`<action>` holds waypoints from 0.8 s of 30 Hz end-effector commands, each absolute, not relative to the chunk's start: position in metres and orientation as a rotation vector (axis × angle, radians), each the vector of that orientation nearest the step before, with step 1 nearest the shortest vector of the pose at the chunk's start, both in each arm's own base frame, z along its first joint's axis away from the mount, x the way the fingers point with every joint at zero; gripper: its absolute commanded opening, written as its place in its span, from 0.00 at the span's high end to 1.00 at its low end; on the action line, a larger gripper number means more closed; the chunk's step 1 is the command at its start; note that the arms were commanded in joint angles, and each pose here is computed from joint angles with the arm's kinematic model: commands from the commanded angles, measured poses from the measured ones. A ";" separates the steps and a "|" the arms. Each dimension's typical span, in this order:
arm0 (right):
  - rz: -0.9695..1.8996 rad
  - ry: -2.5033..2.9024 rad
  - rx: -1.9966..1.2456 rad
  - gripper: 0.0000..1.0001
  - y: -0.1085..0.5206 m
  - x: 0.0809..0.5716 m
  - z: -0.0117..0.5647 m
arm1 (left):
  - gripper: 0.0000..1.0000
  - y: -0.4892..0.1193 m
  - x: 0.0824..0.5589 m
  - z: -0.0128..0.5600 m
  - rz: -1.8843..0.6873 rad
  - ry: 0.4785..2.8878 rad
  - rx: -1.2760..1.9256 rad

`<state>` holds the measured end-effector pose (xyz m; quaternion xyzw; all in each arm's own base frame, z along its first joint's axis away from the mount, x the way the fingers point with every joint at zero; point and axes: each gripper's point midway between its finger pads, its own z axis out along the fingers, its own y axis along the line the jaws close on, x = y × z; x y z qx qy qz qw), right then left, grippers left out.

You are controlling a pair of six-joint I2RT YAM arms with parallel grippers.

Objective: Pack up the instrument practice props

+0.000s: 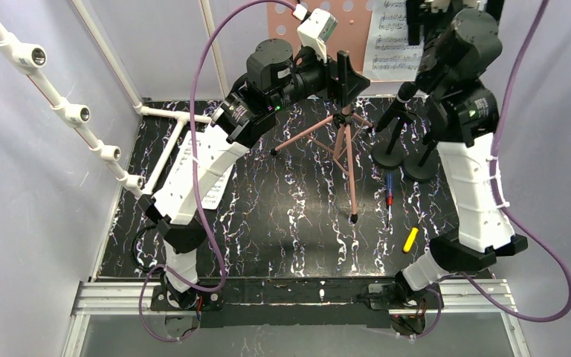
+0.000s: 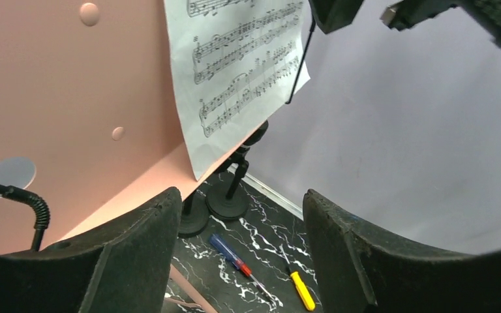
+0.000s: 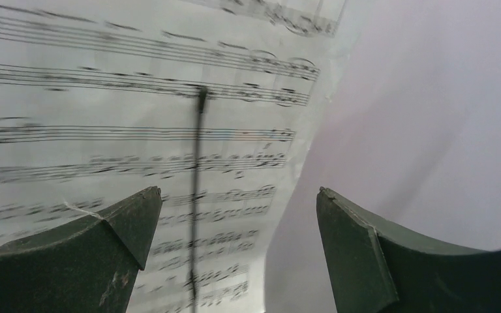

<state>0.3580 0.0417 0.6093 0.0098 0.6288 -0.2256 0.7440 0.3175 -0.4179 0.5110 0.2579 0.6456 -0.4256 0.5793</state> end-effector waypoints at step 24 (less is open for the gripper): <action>-0.149 1.398 -0.074 0.37 0.025 0.385 0.589 | 0.45 -0.432 0.350 0.526 -0.957 1.428 0.485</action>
